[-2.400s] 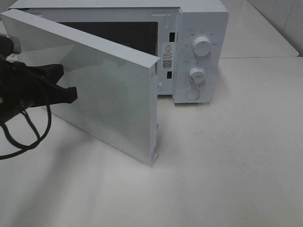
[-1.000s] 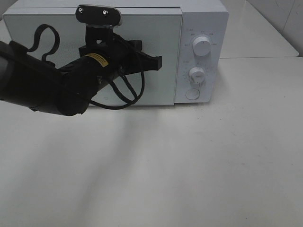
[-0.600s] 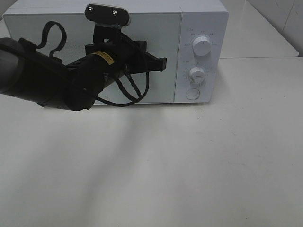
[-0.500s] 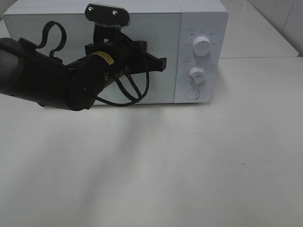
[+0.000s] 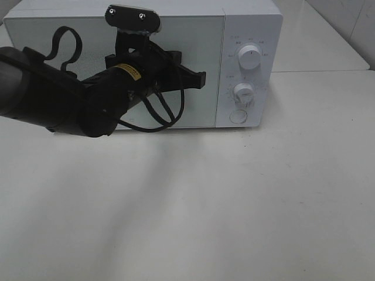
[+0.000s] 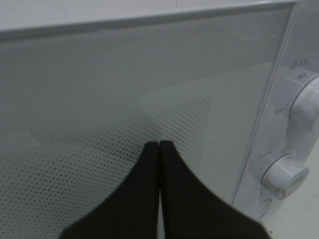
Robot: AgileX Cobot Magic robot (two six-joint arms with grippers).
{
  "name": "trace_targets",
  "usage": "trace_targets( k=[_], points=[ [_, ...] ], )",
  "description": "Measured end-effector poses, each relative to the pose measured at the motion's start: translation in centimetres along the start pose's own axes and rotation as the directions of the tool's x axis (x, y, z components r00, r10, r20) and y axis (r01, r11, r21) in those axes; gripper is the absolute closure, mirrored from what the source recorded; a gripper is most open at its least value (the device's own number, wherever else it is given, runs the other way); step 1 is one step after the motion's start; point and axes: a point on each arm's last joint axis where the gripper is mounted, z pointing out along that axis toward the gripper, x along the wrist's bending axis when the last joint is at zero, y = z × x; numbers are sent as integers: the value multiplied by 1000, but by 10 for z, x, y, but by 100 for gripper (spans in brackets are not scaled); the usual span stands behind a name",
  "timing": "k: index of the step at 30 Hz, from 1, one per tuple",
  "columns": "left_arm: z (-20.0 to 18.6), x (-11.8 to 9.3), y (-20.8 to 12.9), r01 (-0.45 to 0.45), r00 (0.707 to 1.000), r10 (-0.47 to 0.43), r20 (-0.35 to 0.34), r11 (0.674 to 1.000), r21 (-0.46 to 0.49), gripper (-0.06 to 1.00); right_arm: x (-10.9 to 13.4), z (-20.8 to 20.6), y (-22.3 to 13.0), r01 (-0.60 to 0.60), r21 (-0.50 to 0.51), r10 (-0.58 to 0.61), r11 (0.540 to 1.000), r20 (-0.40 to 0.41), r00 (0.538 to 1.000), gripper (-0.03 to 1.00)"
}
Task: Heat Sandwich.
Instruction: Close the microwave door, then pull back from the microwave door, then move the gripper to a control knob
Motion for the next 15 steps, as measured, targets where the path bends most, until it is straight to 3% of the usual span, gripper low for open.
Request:
trace_targets(
  k=[9, 15],
  points=[
    [-23, 11, 2, 51, 997, -52, -65, 999, -15, 94, 0, 0, 0, 0, 0, 0, 1000, 0, 1000, 22],
    [-38, 15, -2, 51, 996, -51, -71, 999, 5, 94, 0, 0, 0, 0, 0, 0, 1000, 0, 1000, 22]
  ],
)
